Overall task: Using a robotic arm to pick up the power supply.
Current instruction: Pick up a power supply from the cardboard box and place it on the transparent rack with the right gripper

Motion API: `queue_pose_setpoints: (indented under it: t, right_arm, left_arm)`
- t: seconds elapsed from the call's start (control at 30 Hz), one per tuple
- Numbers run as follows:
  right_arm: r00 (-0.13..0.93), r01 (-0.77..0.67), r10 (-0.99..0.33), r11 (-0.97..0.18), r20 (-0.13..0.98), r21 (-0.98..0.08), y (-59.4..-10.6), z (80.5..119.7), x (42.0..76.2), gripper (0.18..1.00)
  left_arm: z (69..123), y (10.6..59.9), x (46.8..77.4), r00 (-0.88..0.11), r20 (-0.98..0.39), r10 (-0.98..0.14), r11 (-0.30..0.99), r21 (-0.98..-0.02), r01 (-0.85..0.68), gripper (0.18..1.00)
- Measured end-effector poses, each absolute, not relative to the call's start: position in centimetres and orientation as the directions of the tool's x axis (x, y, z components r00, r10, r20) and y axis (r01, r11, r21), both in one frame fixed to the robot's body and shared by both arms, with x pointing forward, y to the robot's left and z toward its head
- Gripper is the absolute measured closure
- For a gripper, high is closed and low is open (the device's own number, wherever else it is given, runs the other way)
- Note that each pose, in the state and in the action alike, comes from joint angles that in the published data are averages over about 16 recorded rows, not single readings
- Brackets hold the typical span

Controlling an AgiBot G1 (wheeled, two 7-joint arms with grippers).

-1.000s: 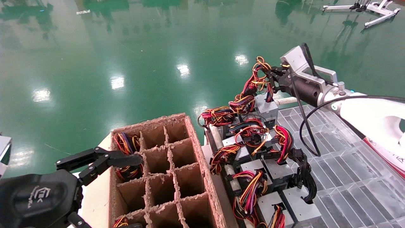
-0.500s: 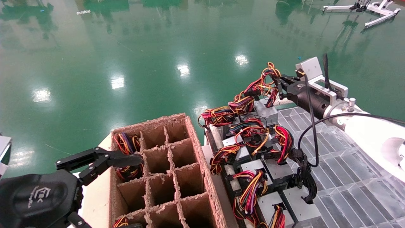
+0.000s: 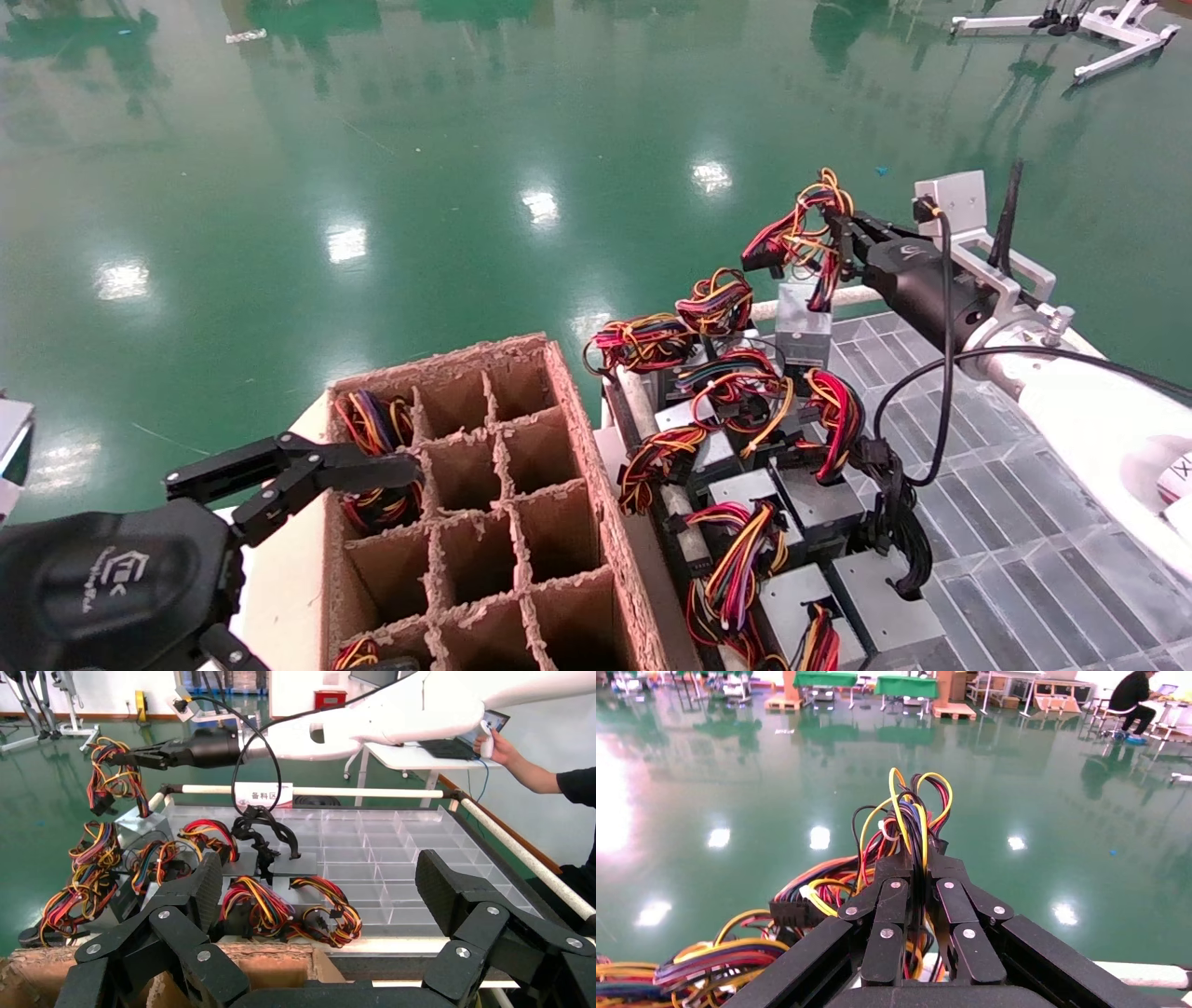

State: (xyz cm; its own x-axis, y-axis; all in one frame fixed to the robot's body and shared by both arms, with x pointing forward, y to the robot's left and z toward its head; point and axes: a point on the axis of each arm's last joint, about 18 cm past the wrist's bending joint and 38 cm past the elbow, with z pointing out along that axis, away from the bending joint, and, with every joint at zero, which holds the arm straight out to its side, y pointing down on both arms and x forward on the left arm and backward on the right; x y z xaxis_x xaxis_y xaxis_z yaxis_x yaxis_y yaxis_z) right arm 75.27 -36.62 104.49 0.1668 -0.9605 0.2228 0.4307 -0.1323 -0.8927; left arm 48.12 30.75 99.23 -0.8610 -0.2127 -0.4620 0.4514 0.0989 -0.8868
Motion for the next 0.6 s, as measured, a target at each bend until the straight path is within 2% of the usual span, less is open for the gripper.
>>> queue_pose_setpoints:
  t: [0.6]
  right_arm:
    - [0.182, 0.458, -0.964, -0.091, 0.194, -0.884, -34.6, 104.0, 75.8, 0.977]
  left_arm:
    - [99.2, 30.7, 48.1, -0.861, -0.462, -0.213, 0.099, -0.887, 0.451, 0.184]
